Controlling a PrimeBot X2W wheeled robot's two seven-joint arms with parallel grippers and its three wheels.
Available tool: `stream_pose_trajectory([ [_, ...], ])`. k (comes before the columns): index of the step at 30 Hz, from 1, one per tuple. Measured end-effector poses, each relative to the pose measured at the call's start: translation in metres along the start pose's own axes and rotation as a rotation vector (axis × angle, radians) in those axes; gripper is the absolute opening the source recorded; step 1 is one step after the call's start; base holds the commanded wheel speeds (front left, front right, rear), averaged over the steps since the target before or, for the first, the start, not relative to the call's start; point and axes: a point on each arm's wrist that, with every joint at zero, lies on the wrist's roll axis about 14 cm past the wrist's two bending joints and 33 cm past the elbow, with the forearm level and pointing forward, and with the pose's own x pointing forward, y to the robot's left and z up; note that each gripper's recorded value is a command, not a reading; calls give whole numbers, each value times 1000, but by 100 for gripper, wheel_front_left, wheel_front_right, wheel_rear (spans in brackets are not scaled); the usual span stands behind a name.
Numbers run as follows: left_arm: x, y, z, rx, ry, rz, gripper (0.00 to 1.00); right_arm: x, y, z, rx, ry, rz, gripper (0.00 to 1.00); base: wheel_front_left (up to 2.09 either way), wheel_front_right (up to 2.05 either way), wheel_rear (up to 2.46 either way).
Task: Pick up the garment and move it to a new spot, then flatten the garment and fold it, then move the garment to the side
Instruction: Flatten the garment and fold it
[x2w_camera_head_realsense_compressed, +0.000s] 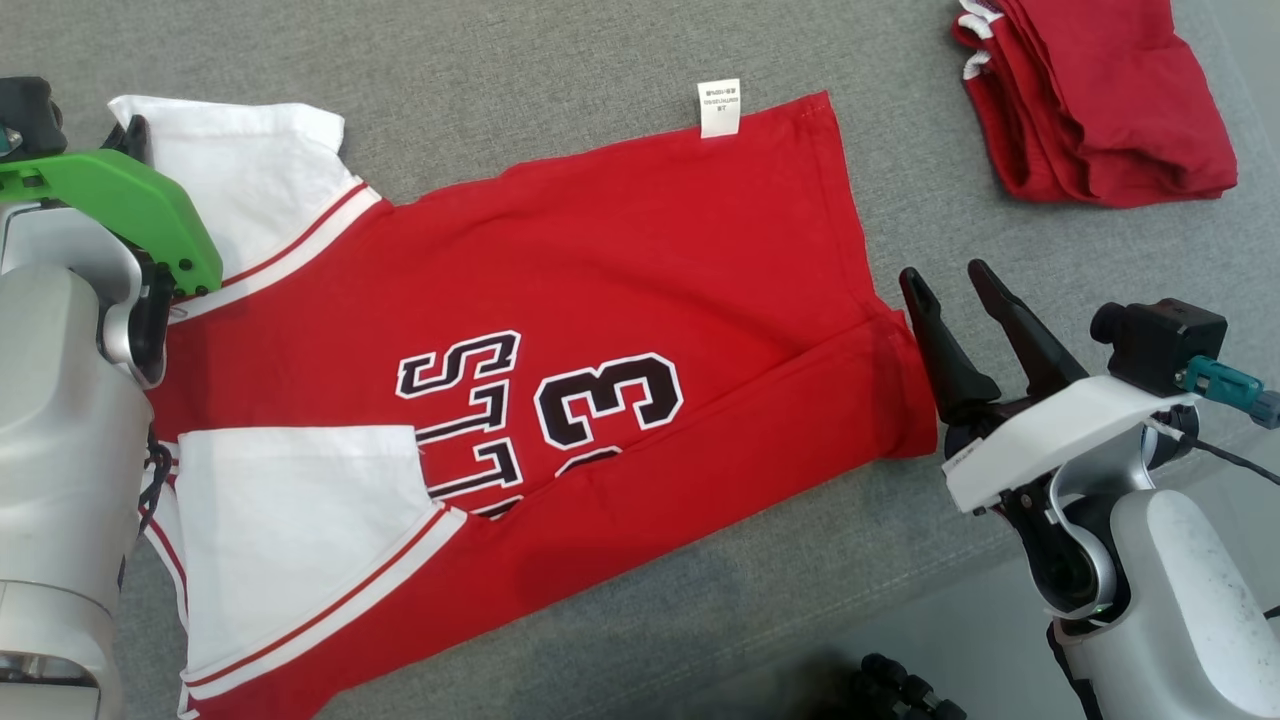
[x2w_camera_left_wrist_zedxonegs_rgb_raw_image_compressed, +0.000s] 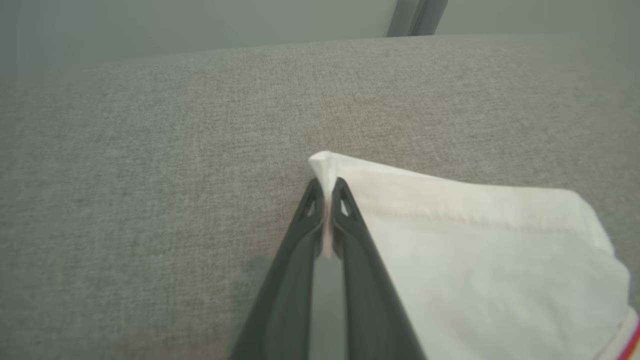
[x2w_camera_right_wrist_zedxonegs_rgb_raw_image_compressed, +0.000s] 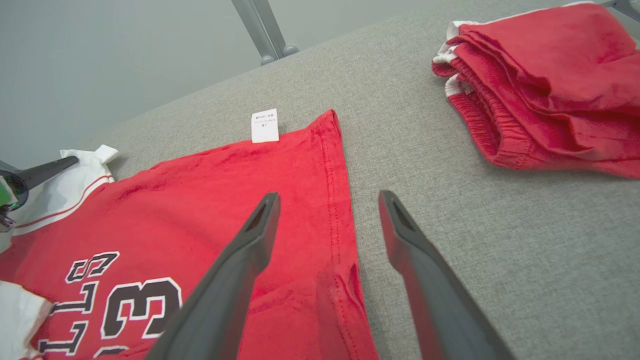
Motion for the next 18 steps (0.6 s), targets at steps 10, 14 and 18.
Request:
stream_pose_trajectory([
  [10,-15,-16,27,14,-113,-62,0,-3,2,12,-15,-21,10,100,0,0,0],
  [14,-27,-24,41,18,-168,-96,0,3,-4,20,-58,-3,8,100,0,0,0],
  [18,-40,-18,43,17,-194,-93,0,19,-4,33,-109,14,22,100,0,0,0],
])
